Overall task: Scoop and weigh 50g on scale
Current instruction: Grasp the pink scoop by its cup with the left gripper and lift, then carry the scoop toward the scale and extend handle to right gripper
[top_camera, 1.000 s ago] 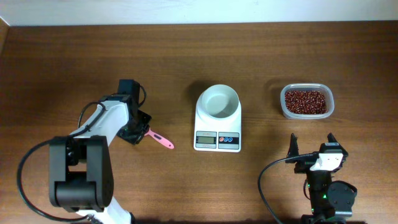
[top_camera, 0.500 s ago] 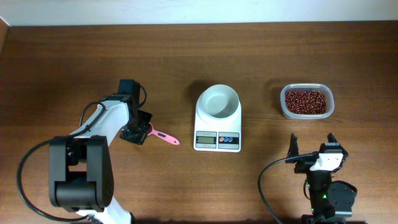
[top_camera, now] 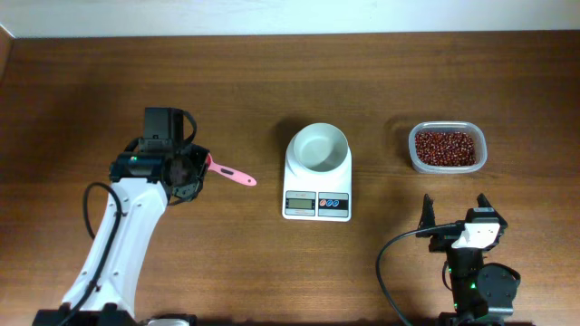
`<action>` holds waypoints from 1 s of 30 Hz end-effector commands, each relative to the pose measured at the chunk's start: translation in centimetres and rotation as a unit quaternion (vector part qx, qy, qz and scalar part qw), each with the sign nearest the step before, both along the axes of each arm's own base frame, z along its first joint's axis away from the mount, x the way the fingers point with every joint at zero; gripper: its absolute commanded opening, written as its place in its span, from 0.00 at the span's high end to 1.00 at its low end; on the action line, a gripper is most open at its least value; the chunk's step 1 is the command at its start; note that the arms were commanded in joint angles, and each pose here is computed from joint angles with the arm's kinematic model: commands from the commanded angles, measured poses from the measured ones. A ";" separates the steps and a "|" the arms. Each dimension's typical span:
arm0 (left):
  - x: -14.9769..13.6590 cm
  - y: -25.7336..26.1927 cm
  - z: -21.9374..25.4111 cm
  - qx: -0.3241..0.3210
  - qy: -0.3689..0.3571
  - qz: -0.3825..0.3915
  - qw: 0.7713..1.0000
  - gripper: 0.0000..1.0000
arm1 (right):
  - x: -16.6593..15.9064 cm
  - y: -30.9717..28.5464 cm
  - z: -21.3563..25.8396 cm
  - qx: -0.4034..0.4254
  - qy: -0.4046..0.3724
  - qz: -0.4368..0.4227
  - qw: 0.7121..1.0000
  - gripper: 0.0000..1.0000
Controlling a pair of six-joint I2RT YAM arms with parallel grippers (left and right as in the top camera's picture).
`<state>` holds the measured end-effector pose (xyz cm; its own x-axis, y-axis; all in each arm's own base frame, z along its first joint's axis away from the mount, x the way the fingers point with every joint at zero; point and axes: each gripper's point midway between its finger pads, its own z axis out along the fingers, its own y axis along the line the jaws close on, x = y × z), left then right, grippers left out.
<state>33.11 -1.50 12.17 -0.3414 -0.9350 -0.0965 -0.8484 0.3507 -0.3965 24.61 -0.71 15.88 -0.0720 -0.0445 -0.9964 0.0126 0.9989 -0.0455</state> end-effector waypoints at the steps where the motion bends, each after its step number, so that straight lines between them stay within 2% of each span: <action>1: -0.1 0.1 0.6 0.000 -0.008 0.007 1.000 1.00 | 0.0 0.2 -0.2 0.000 0.001 0.004 1.000 0.01; 4: -1.2 0.1 0.2 -0.004 0.016 0.020 1.000 1.00 | 0.0 0.2 -0.2 0.000 0.001 0.004 1.000 0.01; 16: -1.3 0.0 0.1 -0.008 0.019 0.020 1.000 1.00 | 0.0 0.2 -0.2 0.000 0.001 0.004 1.000 0.01; 19: -1.4 -0.7 0.2 -0.029 0.021 0.014 0.999 1.00 | 0.0 0.2 -0.2 0.000 0.001 0.004 1.000 0.01; 23: -2.8 -0.9 -0.3 -0.048 0.055 0.057 0.996 1.00 | 0.0 0.2 -0.2 0.000 0.001 0.004 1.000 0.01; 30: -4.2 -2.8 -0.4 -0.100 0.088 0.040 0.990 1.00 | 0.0 0.2 -0.2 0.000 0.001 0.004 1.000 0.01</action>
<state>29.21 -3.13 11.21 -0.2576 -0.9627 0.0824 -0.9328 0.2256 -0.2811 24.61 -0.71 15.88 -0.0721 -0.0449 -0.9964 0.0126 0.9989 -0.0459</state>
